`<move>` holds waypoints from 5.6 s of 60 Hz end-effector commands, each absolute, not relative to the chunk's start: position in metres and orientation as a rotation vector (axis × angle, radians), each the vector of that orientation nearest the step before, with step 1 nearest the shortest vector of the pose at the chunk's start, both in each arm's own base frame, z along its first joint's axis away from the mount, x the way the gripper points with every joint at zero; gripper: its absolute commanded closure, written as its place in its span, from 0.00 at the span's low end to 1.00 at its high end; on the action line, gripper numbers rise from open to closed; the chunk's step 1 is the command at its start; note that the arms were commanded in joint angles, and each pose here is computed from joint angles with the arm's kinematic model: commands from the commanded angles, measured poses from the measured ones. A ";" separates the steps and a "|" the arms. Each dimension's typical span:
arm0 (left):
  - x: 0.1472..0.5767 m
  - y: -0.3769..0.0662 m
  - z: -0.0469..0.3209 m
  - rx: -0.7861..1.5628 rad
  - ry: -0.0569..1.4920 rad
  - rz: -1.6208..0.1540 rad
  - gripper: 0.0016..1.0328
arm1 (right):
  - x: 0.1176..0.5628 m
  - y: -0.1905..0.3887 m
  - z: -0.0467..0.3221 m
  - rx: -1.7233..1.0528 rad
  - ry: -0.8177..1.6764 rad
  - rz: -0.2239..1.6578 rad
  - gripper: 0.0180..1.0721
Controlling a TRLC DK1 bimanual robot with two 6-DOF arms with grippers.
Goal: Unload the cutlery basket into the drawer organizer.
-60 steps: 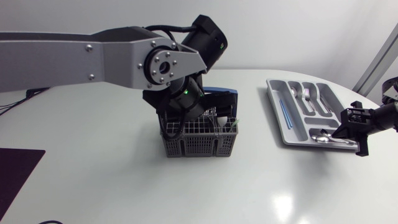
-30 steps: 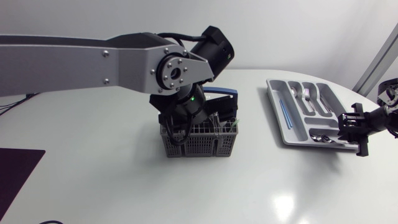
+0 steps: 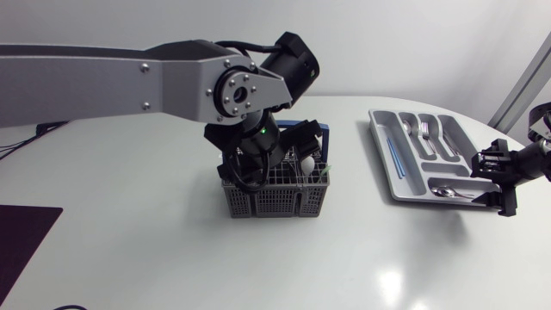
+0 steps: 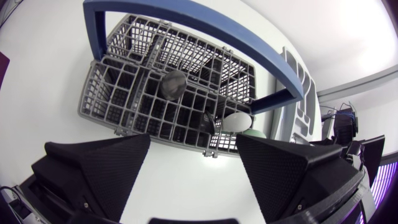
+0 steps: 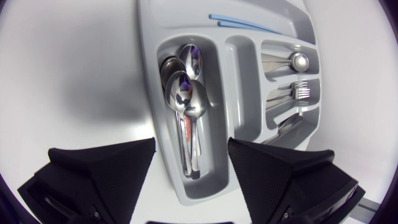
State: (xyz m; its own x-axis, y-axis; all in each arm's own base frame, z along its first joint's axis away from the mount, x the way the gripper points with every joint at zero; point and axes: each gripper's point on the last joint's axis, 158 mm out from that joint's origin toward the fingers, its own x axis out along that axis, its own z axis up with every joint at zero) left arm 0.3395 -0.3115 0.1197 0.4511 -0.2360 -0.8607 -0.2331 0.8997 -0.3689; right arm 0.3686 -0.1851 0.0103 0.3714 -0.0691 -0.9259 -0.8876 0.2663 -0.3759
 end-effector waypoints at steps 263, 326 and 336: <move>0.348 -0.306 0.170 -0.824 1.209 0.009 0.96 | 0.290 0.131 0.088 -0.766 0.604 0.848 0.05; 0.315 -0.310 0.219 -0.940 1.264 -0.171 0.95 | 0.288 0.214 0.164 -0.550 0.472 0.914 0.09; 0.310 -0.321 0.216 -0.969 1.316 -0.197 0.95 | 0.294 0.234 0.170 -0.499 0.456 0.909 0.10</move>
